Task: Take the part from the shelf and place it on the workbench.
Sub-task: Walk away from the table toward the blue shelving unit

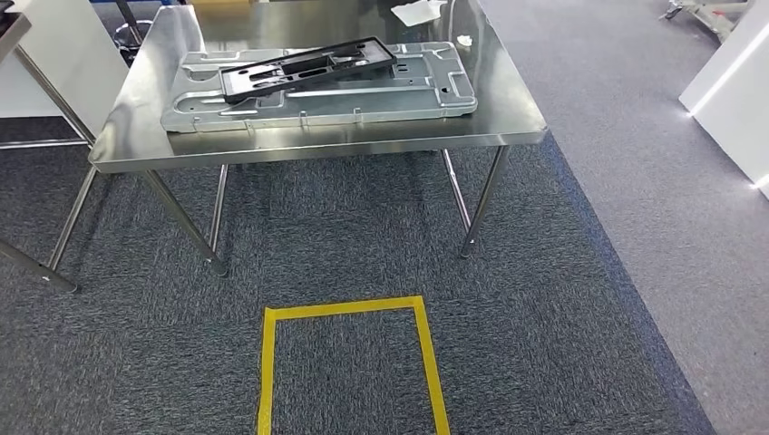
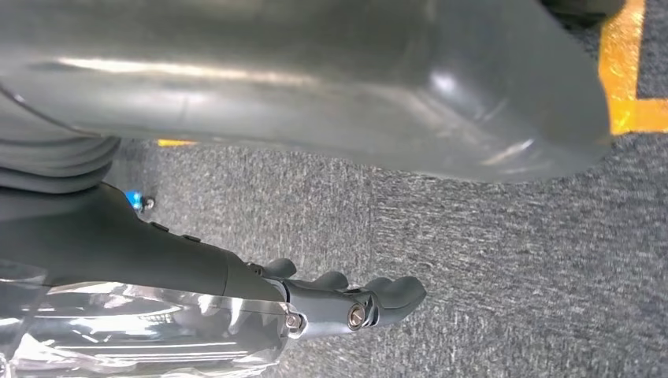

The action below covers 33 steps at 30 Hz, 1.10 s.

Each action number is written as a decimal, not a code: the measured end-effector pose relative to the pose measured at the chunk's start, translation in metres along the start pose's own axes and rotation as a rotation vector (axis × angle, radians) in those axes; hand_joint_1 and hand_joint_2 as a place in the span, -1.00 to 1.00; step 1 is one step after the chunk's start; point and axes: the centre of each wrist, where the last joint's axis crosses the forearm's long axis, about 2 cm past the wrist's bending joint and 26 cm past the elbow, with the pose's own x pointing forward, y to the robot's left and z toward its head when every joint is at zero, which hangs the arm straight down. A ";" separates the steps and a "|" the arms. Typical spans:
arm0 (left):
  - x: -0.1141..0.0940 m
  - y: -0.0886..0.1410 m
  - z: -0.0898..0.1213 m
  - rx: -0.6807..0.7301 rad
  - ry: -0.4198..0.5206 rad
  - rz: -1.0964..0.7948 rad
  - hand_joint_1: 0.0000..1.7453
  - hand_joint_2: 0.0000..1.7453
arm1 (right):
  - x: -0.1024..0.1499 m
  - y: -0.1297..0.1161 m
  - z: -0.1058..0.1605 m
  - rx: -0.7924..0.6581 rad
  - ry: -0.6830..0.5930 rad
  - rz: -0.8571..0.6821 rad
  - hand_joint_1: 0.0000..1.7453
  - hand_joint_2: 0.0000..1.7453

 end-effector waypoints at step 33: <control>-0.022 0.022 0.004 0.293 -0.168 0.208 -1.00 -1.00 | 0.028 0.051 0.015 0.118 0.066 -0.024 -1.00 -1.00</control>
